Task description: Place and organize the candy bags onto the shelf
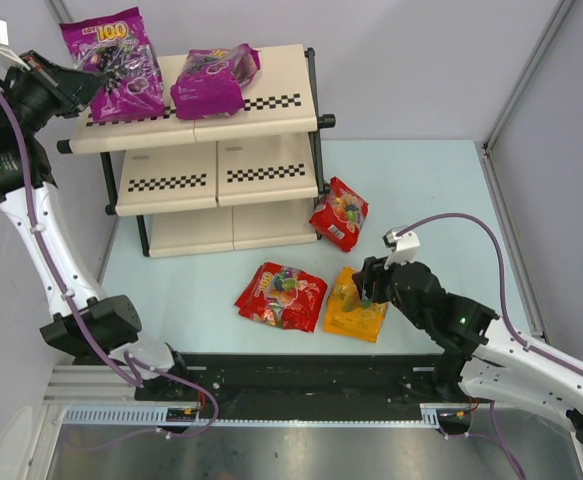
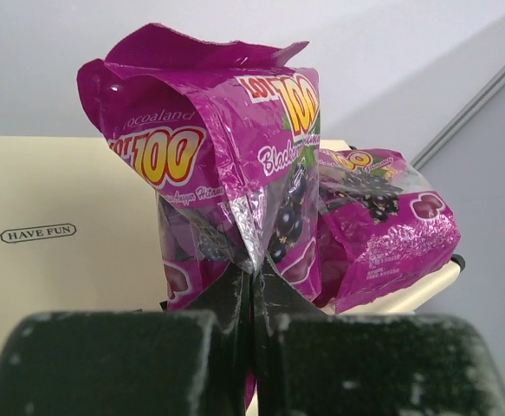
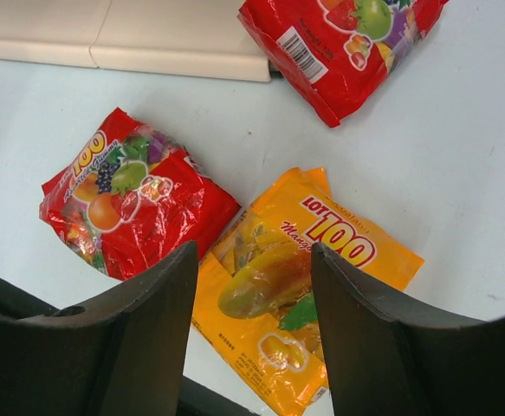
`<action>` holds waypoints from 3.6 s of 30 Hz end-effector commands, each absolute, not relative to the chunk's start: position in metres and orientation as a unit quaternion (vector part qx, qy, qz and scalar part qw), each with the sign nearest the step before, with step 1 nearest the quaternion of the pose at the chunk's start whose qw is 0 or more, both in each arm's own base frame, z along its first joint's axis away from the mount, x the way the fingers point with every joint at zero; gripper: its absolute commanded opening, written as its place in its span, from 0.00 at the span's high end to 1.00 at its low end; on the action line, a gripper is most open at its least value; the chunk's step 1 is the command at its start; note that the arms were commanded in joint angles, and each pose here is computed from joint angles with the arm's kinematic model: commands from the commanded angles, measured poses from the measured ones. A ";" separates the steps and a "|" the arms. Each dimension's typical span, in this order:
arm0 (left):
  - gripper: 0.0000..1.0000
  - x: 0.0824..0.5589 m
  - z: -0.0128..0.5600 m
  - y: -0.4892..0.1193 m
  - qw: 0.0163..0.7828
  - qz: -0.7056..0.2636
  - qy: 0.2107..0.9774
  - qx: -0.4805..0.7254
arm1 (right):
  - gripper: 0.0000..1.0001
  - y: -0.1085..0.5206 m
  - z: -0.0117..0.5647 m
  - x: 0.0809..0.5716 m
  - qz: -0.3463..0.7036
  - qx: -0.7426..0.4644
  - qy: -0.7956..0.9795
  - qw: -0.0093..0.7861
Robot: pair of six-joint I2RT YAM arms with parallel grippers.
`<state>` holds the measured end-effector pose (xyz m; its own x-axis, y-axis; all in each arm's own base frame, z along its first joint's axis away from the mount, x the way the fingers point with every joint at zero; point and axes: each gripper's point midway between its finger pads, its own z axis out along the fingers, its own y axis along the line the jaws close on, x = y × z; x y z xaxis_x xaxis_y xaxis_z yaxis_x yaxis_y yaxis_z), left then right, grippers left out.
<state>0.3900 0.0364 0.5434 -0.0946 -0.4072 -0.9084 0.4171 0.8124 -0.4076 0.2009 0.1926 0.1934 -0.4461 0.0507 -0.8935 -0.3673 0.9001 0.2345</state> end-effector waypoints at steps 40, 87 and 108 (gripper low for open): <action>0.89 0.411 0.537 -0.008 0.632 -0.390 0.664 0.085 | 0.38 0.192 0.194 0.203 0.214 -0.093 0.823 0.518; 0.13 0.422 0.549 0.095 0.726 -0.150 0.663 -0.107 | 0.24 0.275 0.595 0.402 0.210 -0.139 0.516 0.819; 0.24 0.477 0.502 0.110 0.688 -0.046 0.711 -0.134 | 0.24 0.338 0.553 0.500 0.219 -0.176 0.526 0.802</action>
